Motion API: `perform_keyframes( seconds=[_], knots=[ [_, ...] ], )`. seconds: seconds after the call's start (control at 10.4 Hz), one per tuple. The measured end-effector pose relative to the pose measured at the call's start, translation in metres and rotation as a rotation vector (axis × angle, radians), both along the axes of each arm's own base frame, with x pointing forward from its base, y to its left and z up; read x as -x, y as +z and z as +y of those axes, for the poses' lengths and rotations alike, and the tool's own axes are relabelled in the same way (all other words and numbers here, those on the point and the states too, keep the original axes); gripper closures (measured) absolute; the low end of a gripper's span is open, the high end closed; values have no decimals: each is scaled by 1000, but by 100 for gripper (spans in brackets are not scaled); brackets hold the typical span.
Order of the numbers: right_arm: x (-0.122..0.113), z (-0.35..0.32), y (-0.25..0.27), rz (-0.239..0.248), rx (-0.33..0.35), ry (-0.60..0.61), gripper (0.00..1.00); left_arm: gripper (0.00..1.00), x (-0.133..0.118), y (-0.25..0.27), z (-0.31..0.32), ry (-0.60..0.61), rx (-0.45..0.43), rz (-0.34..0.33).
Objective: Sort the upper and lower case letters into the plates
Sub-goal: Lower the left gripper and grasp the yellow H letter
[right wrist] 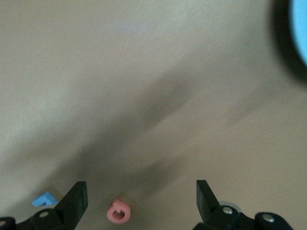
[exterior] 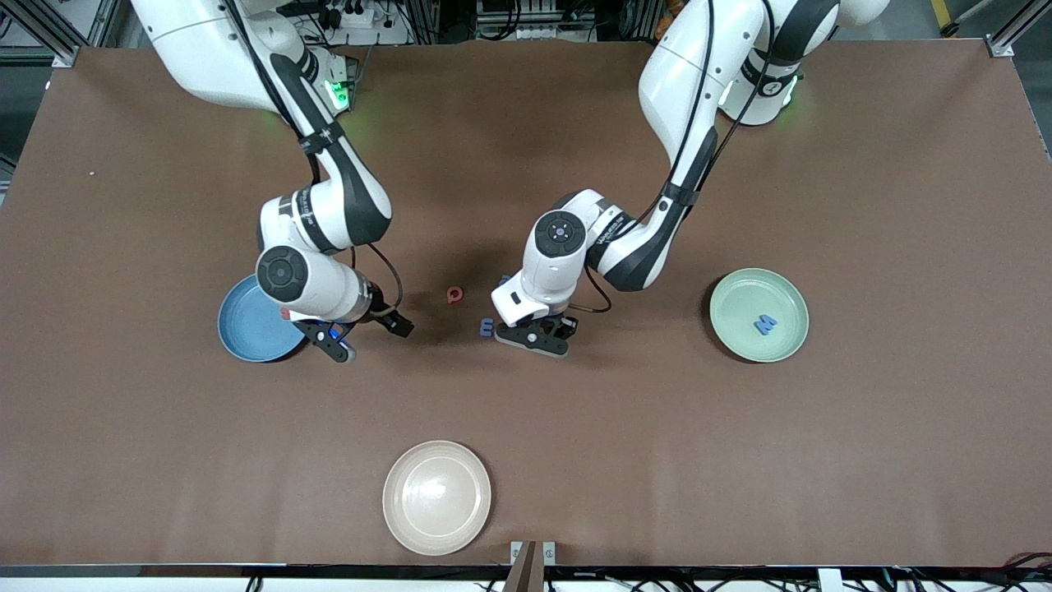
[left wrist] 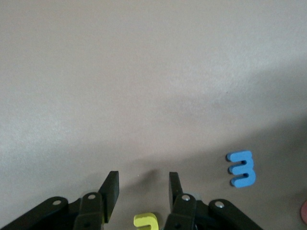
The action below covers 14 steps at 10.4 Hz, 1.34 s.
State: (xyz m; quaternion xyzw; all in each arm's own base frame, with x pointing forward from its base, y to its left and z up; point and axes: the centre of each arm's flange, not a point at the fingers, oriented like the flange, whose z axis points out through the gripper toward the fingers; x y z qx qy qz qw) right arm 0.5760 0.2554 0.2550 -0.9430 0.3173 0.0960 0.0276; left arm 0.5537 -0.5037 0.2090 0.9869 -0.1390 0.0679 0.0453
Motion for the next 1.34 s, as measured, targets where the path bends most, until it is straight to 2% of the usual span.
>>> perform_keyframes(
  seconds=[0.38,0.67,0.86,1.05,1.34],
  knots=[
    [21,34,-4,11,5,62,0,49,17,0,17,5,-51,94],
    [24,30,-4,15,9,59,0,49,60,6,34,-48,-71,171],
    [27,27,-7,23,13,57,0,47,102,9,18,-157,-75,201],
    [29,26,-7,25,14,57,0,45,136,1,4,-313,-141,173],
    [29,25,-7,25,15,56,0,45,149,-16,12,-480,-217,152]
  ],
)
